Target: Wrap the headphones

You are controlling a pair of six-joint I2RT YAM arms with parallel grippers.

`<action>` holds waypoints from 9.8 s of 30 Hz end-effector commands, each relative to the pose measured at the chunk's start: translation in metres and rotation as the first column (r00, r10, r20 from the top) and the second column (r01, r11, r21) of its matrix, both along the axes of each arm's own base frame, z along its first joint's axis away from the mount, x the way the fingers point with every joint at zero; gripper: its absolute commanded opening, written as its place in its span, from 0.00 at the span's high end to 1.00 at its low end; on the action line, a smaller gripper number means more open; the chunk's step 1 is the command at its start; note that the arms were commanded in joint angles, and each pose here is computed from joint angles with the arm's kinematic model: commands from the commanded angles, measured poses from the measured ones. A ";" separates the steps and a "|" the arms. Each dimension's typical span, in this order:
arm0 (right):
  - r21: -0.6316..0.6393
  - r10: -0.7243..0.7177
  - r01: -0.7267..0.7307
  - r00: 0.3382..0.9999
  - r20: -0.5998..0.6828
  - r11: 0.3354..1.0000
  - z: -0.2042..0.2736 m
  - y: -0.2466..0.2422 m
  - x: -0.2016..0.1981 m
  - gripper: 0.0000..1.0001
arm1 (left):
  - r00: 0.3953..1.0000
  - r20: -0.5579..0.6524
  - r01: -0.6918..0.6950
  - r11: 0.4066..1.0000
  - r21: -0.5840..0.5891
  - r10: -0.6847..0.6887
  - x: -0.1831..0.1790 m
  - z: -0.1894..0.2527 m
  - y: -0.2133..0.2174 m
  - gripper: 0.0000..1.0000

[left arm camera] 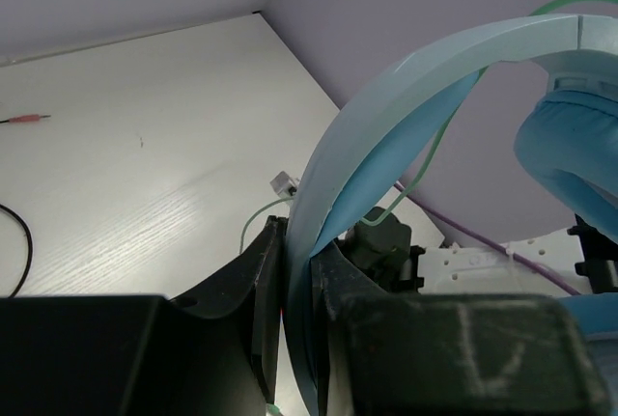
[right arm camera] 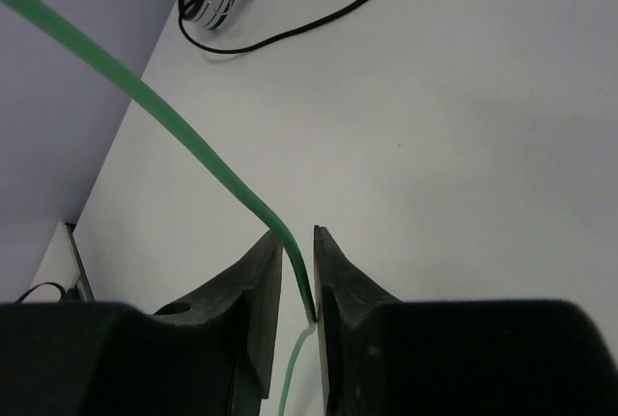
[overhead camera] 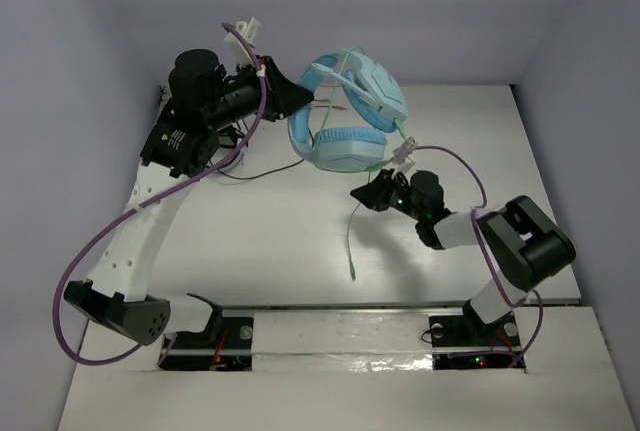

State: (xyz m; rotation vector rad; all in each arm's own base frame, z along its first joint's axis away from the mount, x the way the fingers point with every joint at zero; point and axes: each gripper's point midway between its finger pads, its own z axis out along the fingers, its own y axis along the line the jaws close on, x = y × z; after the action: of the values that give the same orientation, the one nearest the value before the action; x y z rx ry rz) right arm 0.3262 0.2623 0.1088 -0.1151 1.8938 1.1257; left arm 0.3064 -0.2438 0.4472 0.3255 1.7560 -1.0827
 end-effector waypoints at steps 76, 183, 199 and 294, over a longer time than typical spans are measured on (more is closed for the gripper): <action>-0.787 -0.041 0.422 0.890 0.454 0.450 0.222 -0.038 -0.071 1.00 | 0.981 -0.189 0.079 0.803 0.591 0.042 -0.066 -0.271 0.013 1.00; 0.542 0.407 -0.326 0.913 -0.031 0.774 0.153 0.056 -0.111 0.82 | 0.670 -0.203 -0.737 0.609 -0.292 0.714 0.066 -0.134 0.072 1.00; 0.549 0.315 -0.182 0.936 -0.157 0.816 0.111 0.052 -0.093 0.76 | 0.660 -0.204 -0.747 0.661 -0.070 0.723 0.072 -0.239 0.033 1.00; 0.201 -0.584 0.549 0.762 0.278 0.811 0.324 -0.169 -0.118 0.14 | 0.885 -0.142 -0.413 0.889 0.196 0.443 0.137 -0.261 -0.137 0.25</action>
State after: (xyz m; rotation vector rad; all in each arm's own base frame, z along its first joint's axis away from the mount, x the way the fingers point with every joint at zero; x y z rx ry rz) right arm 0.2159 0.1046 0.4136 0.2971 1.4592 0.7437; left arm 0.4620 -0.4124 0.2491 -0.0674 1.8364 -0.8091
